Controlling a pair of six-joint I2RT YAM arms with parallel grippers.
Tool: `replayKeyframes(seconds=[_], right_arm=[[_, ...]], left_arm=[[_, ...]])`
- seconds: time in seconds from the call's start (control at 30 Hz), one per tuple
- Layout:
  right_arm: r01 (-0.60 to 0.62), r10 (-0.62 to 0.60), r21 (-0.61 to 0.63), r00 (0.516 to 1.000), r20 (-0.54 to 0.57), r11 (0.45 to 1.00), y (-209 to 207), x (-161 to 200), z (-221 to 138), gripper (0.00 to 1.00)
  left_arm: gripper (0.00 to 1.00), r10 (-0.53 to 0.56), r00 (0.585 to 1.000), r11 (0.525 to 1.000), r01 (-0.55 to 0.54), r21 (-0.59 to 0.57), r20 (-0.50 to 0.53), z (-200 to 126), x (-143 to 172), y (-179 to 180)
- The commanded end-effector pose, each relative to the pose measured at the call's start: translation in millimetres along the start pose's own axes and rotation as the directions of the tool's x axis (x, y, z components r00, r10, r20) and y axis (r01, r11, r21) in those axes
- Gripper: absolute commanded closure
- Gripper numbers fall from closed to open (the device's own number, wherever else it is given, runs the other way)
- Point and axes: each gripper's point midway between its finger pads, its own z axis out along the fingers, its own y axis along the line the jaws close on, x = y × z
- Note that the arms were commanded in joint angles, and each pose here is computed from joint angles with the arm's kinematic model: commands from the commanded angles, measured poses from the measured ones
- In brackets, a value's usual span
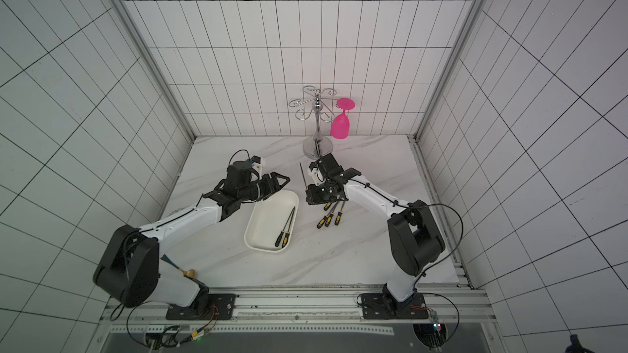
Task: Put the file tool into the storage box
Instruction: Pick up the file tool from the center of the board.
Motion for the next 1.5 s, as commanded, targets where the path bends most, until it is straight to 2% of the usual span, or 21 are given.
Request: replayKeyframes(seconds=[0.0,0.2,0.27,0.3,0.43,0.5,0.67,0.7,0.83,0.97,1.1,1.3,1.4,1.47], right_arm=[[0.108,-0.104,-0.09,0.994,0.04,0.99,36,-10,-19,0.98],[0.193,-0.188,-0.119,0.981,0.048,0.974,60,-6,-27,0.98],[0.208,-0.203,-0.112,0.978,0.049,0.972,63,-4,-28,0.98],[0.211,-0.207,-0.114,0.977,0.049,0.971,64,-4,-28,0.98],[0.213,-0.209,-0.098,0.977,0.052,0.972,62,-4,-29,0.98],[0.213,-0.209,-0.095,0.976,0.055,0.972,62,-5,-30,0.98],[0.21,-0.206,-0.089,0.977,0.056,0.974,61,-6,-29,0.97],[0.208,-0.204,-0.086,0.977,0.056,0.974,61,-7,-29,0.93],[0.193,-0.189,-0.046,0.98,0.067,0.98,54,-10,-30,0.66],[0.175,-0.174,-0.006,0.981,0.081,0.985,45,-12,-32,0.63],[0.135,-0.137,0.034,0.986,0.096,0.99,32,-15,-32,0.63],[0.031,-0.041,0.087,0.991,0.124,0.996,4,-22,-35,0.62],[-0.024,0.01,0.096,0.989,0.147,0.995,-9,-25,-38,0.56],[-0.05,0.037,0.078,0.987,0.157,0.996,-12,-26,-40,0.47]], left_arm=[[0.28,0.013,1.0,0.997,-0.014,0.076,0.014,9,-12,-24],[0.29,0.008,1.0,0.995,-0.006,0.096,-0.011,25,-9,-29],[0.31,0.001,1.0,0.994,0.0,0.11,-0.014,28,-8,-31],[0.35,0.0,1.0,0.993,0.002,0.115,-0.013,30,-8,-32],[0.87,-0.003,1.0,0.992,0.005,0.128,-0.02,30,-7,-33],[1.0,0.001,1.0,0.991,0.001,0.13,-0.02,29,-6,-34],[1.0,0.01,1.0,0.992,-0.007,0.122,-0.025,24,-4,-34],[1.0,0.012,1.0,0.993,-0.009,0.122,-0.024,23,-3,-34],[1.0,0.042,0.999,0.992,-0.04,0.116,-0.02,12,-3,-38],[1.0,0.126,0.992,0.99,-0.125,0.071,-0.012,-7,-3,-42],[1.0,0.237,0.97,0.971,-0.239,-0.019,-0.048,-26,5,-32],[1.0,0.316,0.938,0.909,-0.343,-0.237,-0.143,-46,20,17],[1.0,0.317,0.931,0.876,-0.36,-0.321,-0.18,-52,27,41],[1.0,0.313,0.931,0.858,-0.363,-0.364,-0.191,-52,29,54]])
